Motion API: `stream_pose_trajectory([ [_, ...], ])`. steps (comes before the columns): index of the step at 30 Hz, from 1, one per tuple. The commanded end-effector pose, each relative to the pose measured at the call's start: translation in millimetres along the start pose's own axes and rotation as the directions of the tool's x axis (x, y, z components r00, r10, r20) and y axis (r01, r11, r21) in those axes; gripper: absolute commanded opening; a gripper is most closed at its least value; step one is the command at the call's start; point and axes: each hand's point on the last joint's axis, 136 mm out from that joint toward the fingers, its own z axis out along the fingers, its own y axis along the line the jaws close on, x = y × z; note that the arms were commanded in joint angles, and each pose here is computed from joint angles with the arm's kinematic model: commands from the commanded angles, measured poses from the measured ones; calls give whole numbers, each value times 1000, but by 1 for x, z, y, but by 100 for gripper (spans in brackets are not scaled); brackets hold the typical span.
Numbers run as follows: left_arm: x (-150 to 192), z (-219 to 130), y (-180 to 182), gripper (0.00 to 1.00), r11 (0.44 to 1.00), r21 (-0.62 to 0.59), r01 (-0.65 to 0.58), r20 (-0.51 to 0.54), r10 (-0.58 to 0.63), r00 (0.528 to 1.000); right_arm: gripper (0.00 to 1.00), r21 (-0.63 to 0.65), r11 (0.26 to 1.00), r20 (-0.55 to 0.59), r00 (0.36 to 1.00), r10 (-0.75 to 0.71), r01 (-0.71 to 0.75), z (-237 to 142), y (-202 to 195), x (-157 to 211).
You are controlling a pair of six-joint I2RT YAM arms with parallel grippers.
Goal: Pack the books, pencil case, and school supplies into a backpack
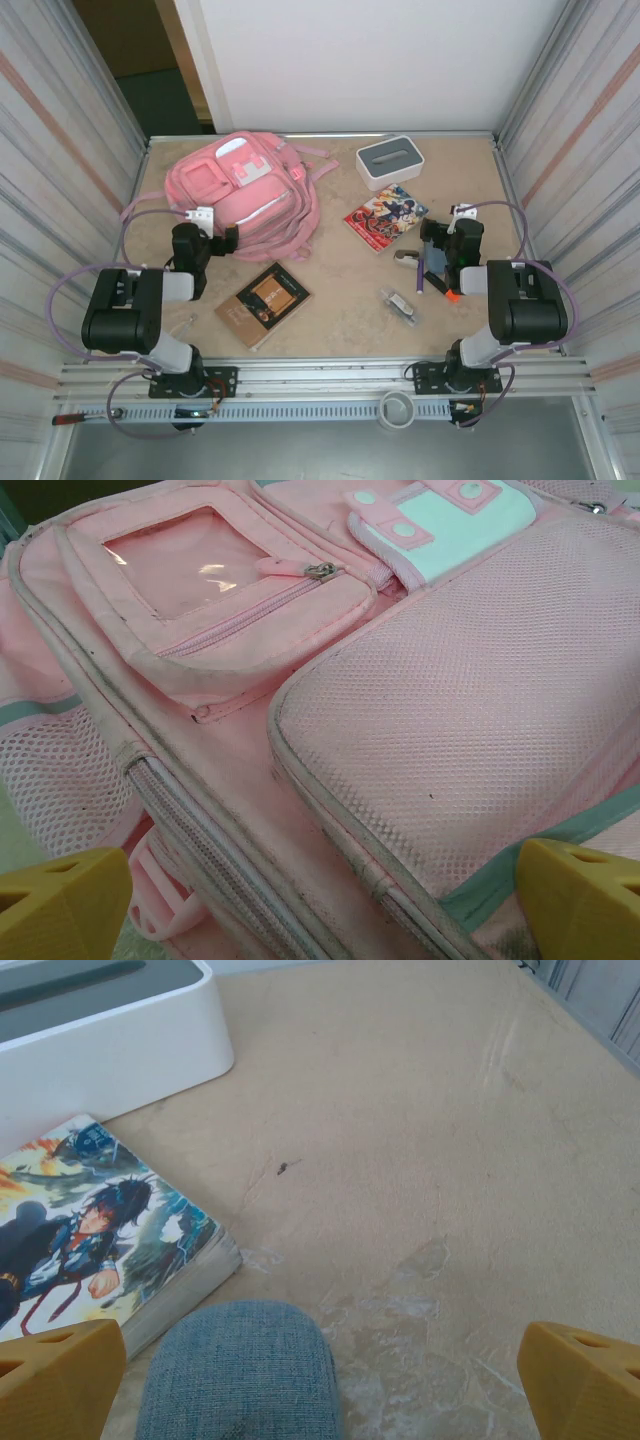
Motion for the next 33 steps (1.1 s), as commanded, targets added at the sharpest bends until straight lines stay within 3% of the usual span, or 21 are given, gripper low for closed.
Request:
stream_pose_trajectory([
  [1,-8,2,1,99,1000,6,7,15,-7,1000,99,-5,1000,19,1000,-13,13,0,1,-5],
  [25,-11,1,5,99,1000,-11,17,24,-17,1000,99,-7,1000,18,1000,-12,12,0,1,-4],
  [27,-23,-7,22,99,993,-105,52,34,-49,998,98,-1,1000,33,999,-14,14,-2,1,-8],
  [30,-48,-41,59,99,937,-295,186,41,-182,982,99,136,991,32,999,0,-5,-18,-14,-30],
  [31,-49,-54,72,99,888,-357,291,53,-292,955,99,175,984,45,999,31,-38,-30,-22,-40],
  [33,-41,-66,82,99,822,-366,436,48,-451,891,100,237,953,126,978,164,-190,-56,-39,-59],
])
